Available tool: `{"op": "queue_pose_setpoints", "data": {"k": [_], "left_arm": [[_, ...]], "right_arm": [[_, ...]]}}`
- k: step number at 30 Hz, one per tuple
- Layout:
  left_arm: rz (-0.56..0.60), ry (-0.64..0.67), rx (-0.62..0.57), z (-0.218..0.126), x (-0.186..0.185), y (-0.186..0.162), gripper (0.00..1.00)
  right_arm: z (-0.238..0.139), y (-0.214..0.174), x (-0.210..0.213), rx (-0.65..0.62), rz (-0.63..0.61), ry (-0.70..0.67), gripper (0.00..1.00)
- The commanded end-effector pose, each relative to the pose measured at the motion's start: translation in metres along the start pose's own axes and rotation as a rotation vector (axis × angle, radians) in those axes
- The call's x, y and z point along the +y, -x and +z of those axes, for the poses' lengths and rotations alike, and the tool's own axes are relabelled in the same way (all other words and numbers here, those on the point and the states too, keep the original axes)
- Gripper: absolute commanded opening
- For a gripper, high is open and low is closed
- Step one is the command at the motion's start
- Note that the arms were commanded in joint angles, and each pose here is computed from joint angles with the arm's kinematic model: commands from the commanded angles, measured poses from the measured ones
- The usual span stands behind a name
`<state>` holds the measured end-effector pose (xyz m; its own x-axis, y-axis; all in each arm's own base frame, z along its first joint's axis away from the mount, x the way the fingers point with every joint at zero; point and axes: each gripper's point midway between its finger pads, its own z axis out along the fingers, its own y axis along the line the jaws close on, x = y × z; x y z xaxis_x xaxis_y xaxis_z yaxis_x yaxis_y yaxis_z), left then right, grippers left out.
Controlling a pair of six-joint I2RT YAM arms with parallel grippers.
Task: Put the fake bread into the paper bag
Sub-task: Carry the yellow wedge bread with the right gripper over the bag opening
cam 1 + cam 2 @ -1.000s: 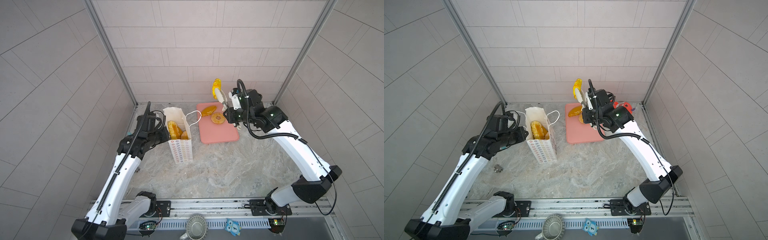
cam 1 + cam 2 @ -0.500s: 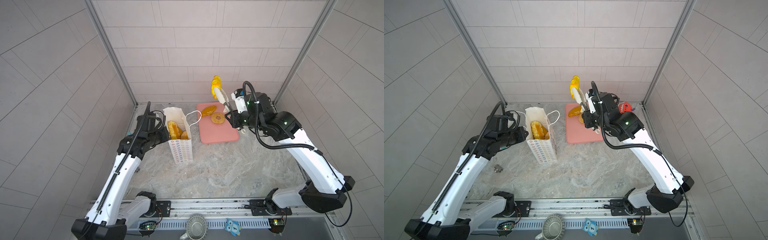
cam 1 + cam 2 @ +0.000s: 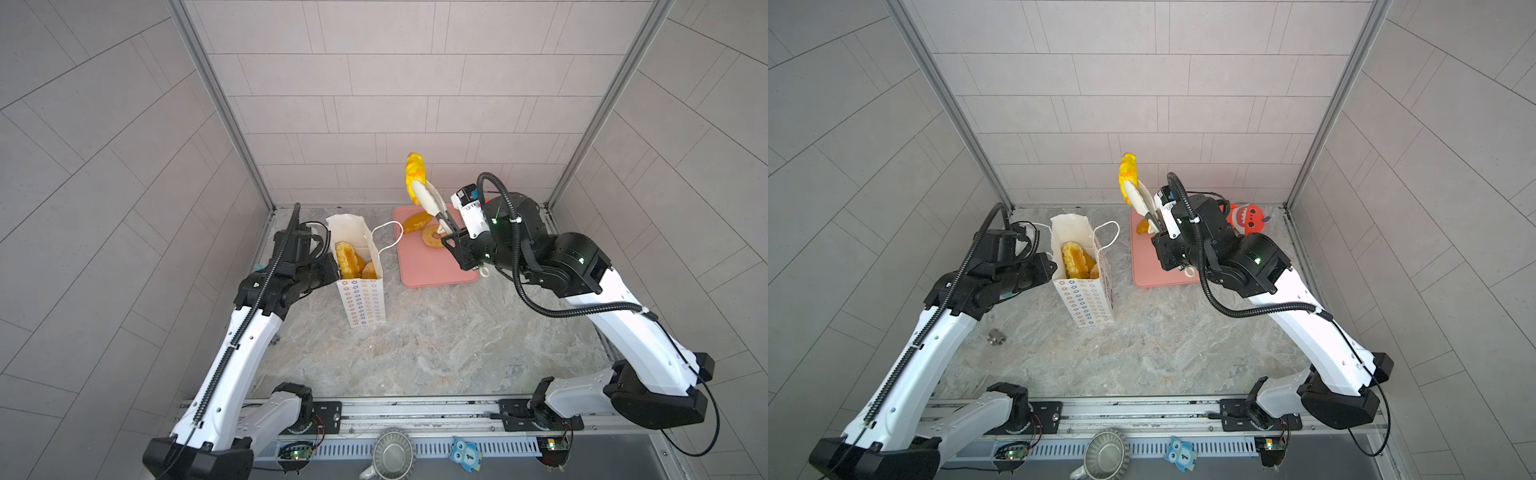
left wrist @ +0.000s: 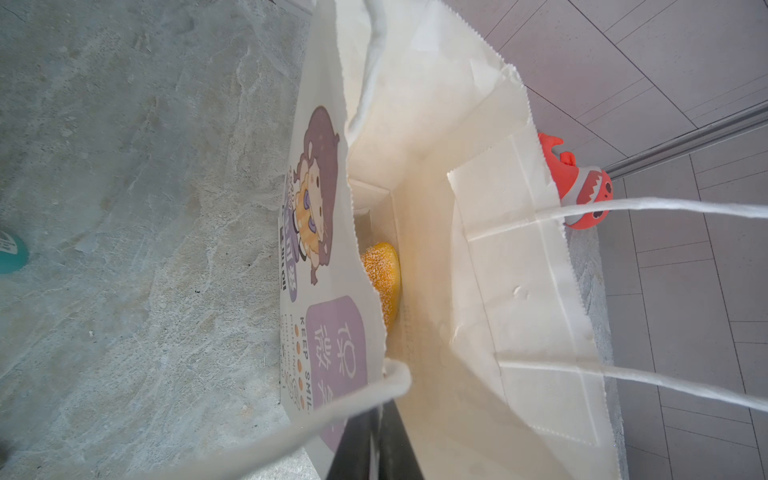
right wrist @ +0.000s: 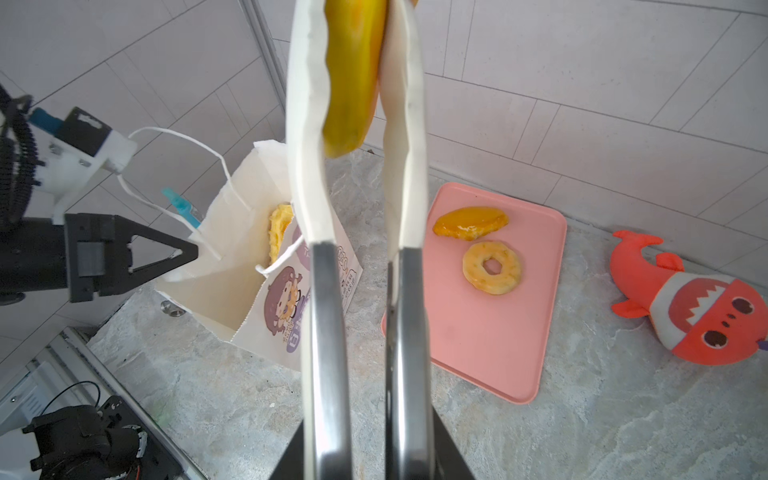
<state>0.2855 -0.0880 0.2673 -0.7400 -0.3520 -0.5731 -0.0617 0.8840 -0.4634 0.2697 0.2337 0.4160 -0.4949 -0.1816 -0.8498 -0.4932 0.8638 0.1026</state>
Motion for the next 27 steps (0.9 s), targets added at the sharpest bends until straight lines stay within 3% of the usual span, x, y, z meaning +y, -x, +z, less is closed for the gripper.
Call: {"op": "queue_pose_setpoints", "data": {"k": [1, 10, 27], "left_arm": [[0.001, -0.019, -0.016, -0.006, -0.006, 0.005, 0.11], [0.003, -0.025, -0.017, -0.006, -0.008, 0.006, 0.1], [0.004, -0.02, -0.022, -0.008, -0.007, 0.006, 0.11]], "right_arm": [[-0.024, 0.018, 0.008, -0.086, -0.042, 0.009, 0.33], [-0.019, 0.01, 0.048, -0.045, -0.161, 0.066, 0.33], [-0.006, 0.0, 0.074, -0.008, -0.274, 0.033, 0.33]]}}
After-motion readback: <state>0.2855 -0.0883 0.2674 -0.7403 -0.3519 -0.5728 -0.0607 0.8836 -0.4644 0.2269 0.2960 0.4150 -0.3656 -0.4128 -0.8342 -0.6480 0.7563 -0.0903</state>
